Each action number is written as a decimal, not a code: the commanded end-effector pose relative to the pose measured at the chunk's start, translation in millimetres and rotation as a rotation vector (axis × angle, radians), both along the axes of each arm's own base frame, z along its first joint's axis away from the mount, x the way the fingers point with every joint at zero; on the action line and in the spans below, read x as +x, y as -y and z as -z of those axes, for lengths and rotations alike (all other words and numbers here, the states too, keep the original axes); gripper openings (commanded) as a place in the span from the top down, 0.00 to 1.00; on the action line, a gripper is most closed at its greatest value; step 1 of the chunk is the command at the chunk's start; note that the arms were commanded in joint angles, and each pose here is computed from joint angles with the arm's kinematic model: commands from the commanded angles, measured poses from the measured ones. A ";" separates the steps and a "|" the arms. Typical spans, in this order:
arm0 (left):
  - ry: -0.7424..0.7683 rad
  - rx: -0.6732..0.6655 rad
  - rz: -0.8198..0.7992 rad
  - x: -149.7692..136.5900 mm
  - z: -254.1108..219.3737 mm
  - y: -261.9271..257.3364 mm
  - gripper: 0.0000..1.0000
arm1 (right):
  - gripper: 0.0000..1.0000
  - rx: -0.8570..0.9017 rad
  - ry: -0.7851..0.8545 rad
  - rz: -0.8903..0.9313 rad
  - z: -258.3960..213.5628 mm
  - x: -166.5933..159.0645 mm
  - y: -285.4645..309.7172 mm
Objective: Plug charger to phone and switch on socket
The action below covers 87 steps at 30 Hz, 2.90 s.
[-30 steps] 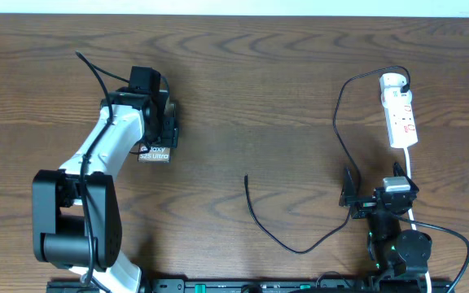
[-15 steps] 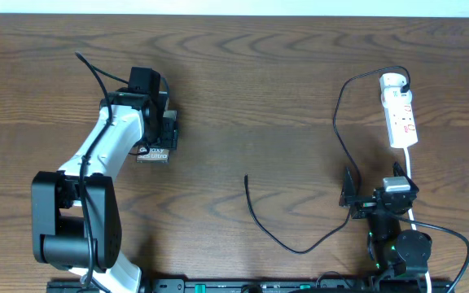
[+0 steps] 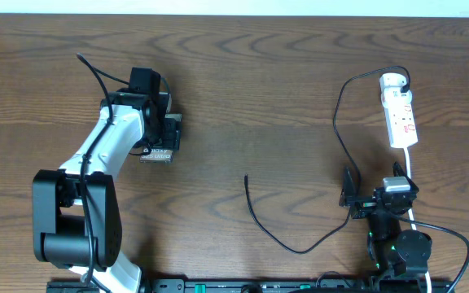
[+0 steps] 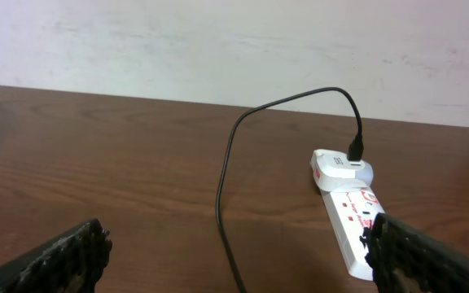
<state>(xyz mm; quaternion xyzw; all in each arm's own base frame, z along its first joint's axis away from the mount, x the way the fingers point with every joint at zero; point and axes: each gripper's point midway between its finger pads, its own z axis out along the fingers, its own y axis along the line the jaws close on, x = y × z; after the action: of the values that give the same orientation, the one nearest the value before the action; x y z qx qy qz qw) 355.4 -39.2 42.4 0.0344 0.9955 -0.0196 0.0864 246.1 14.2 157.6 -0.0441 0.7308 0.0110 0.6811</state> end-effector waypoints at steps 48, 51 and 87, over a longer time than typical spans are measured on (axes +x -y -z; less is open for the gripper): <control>-0.122 -0.031 -0.015 -47.6 49.0 2.6 0.93 | 0.01 -0.013 0.002 0.000 0.2 -0.3 -0.3; -0.124 -0.031 -0.015 -49.8 51.9 2.4 0.93 | 0.01 -0.013 0.002 0.000 0.2 -0.3 -0.3; -0.107 -0.032 -0.014 -50.6 59.1 2.1 0.04 | 0.01 -0.013 0.002 0.000 0.2 -0.3 -0.3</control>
<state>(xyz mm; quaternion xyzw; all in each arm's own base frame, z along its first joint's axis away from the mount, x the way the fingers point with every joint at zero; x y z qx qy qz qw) 317.8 -39.9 -2.1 0.0289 0.9975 -0.0280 0.0588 246.1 14.2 157.6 -0.0443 0.7308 0.0109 0.6811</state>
